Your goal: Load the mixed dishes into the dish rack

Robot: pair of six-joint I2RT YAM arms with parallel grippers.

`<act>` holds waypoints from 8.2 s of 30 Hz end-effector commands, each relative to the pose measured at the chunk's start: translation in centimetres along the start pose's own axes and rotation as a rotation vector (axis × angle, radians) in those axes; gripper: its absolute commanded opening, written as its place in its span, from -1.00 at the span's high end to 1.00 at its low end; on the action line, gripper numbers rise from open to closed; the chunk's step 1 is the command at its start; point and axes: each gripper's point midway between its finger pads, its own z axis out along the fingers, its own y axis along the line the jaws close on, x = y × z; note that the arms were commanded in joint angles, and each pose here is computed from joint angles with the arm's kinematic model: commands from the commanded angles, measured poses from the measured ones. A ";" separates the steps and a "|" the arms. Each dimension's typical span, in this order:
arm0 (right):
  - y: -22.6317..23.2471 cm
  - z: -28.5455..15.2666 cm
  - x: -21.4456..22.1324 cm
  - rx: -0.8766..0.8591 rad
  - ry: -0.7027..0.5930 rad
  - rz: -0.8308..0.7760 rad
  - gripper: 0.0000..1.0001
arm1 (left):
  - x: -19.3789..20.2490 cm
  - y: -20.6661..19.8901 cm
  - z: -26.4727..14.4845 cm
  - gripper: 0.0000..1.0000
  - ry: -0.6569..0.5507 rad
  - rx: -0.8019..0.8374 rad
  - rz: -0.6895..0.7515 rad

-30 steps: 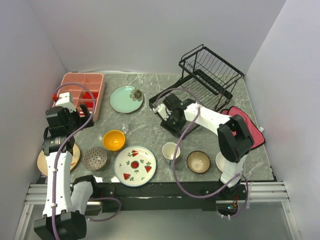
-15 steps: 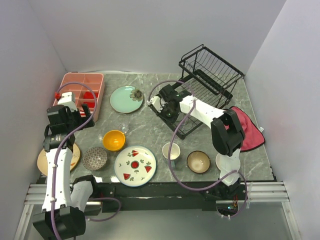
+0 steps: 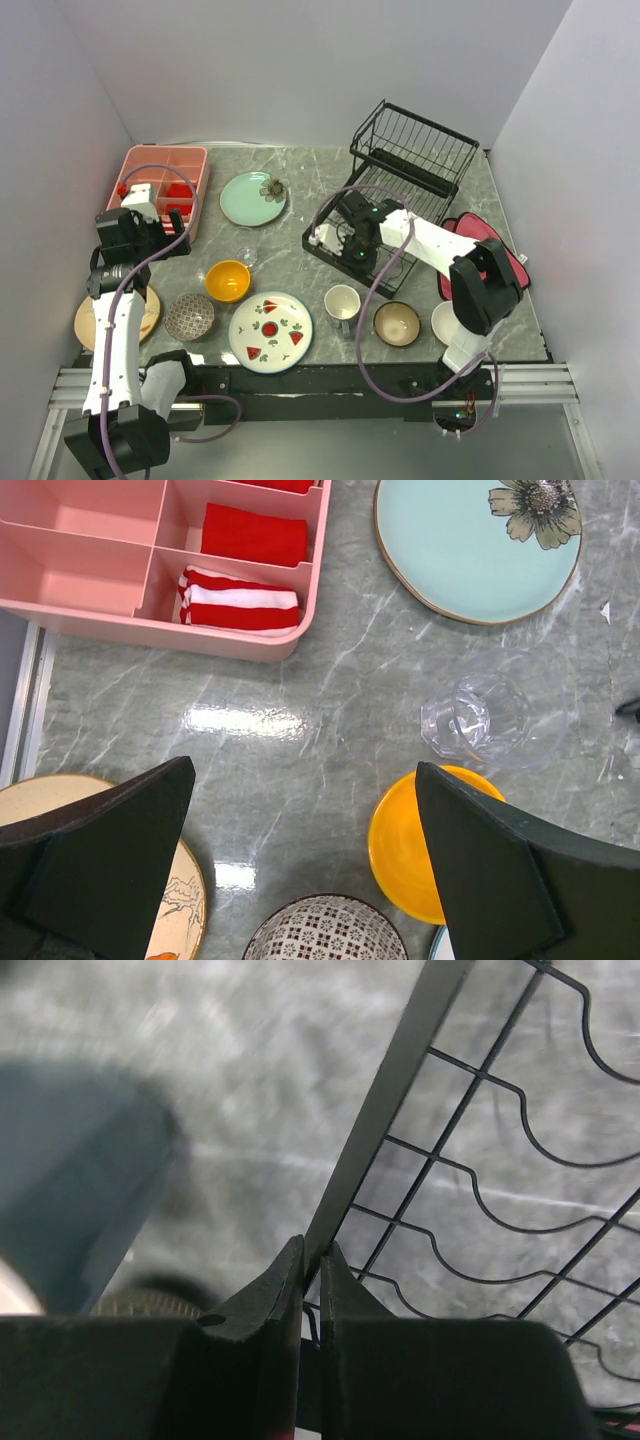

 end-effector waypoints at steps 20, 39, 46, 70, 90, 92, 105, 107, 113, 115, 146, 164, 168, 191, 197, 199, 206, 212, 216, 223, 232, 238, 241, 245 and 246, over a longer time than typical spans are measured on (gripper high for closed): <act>-0.6 -0.6 0.4 -0.141 0.062 -0.730 1.00 | 0.4 -1.0 -0.6 -0.99 -0.005 0.055 0.030; -5.0 -1.7 5.1 -0.083 0.104 -0.581 1.00 | -0.2 -1.4 1.0 -0.99 -0.003 0.089 0.015; -2.9 -1.1 4.0 -0.061 0.044 -0.557 0.33 | -0.9 -2.5 1.0 -0.99 -0.001 0.151 0.033; -5.1 -22.7 -4.5 0.473 -0.841 0.495 -0.71 | -4.5 -13.0 -1.6 -0.99 -0.010 0.459 0.623; -5.9 -21.7 -5.4 0.361 -0.927 0.646 -1.00 | 2.6 -15.8 3.7 -0.89 0.300 0.461 0.720; -6.0 -22.4 -5.3 0.388 -0.928 0.634 -1.00 | 2.9 -15.9 4.2 -0.79 0.325 0.457 0.733; -5.5 -22.6 -4.3 0.415 -0.912 0.628 -1.00 | 5.3 -15.5 8.1 -0.54 0.529 0.387 0.752; -5.6 -22.7 -4.0 0.422 -0.916 0.633 -1.00 | 5.9 -15.6 8.2 -0.47 0.553 0.401 0.752; -5.6 -22.9 -3.7 0.444 -0.913 0.607 -0.99 | 6.8 -16.1 9.0 -0.19 0.577 0.423 0.738; -5.8 -22.9 -3.6 0.450 -0.908 0.605 -1.00 | 6.9 -16.3 9.2 -0.16 0.582 0.430 0.734; -6.1 -22.3 -2.7 0.450 -0.909 0.636 -0.98 | 9.4 -16.8 9.1 0.19 0.677 0.403 0.690; -3.3 -22.7 -4.6 0.134 -0.988 0.903 -0.98 | -2.5 -20.9 0.0 0.99 0.121 0.619 0.664; -1.0 -22.8 -6.0 -0.047 -1.025 0.897 -1.00 | -3.3 -21.9 -3.7 0.99 -0.160 0.681 0.668; -0.7 -19.3 -8.7 -0.711 -0.969 1.292 -1.00 | -3.1 -28.0 -8.5 0.99 -0.993 0.226 1.172; -1.1 -19.4 -9.7 -0.780 -1.003 1.306 -1.00 | -1.5 -30.0 -7.1 0.99 -0.961 0.230 1.329; -1.5 -19.2 -10.1 -0.791 -0.991 1.337 -1.00 | -1.4 -30.6 -6.7 0.99 -0.975 0.207 1.356; -2.6 -19.6 -12.5 -0.801 -0.962 1.350 -1.00 | -1.8 -32.0 -5.4 0.99 -0.947 0.158 1.344; -2.9 -17.3 -12.8 -0.801 -0.903 1.425 -1.00 | -1.5 -32.8 -5.5 0.98 -0.960 0.179 1.348; -3.2 -16.6 -13.2 -0.788 -0.902 1.444 -1.00 | -1.1 -33.6 -5.8 0.99 -0.977 0.202 1.351; -3.6 -17.6 -14.7 -0.809 -0.925 1.416 -1.00 | -0.7 -34.6 -5.6 0.99 -0.967 0.231 1.346; -3.4 -17.0 -15.5 -0.827 -0.900 1.426 -1.00 | -0.6 -35.7 -6.2 0.99 -0.992 0.250 1.351; -3.0 -17.3 -15.6 -0.827 -0.900 1.400 -0.93 | -0.5 -36.2 -6.2 0.99 -0.993 0.257 1.353; -2.8 -17.4 -15.3 -0.801 -0.915 1.376 -0.69 | -0.4 -36.2 -6.0 0.99 -0.981 0.259 1.358; -2.8 -18.2 -14.6 -0.749 -0.953 1.322 -0.38 | -0.4 -36.0 -5.9 0.98 -0.967 0.256 1.353; -3.0 -18.3 -14.3 -0.736 -0.961 1.314 -0.25 | -0.1 -35.8 -5.8 0.87 -0.958 0.256 1.361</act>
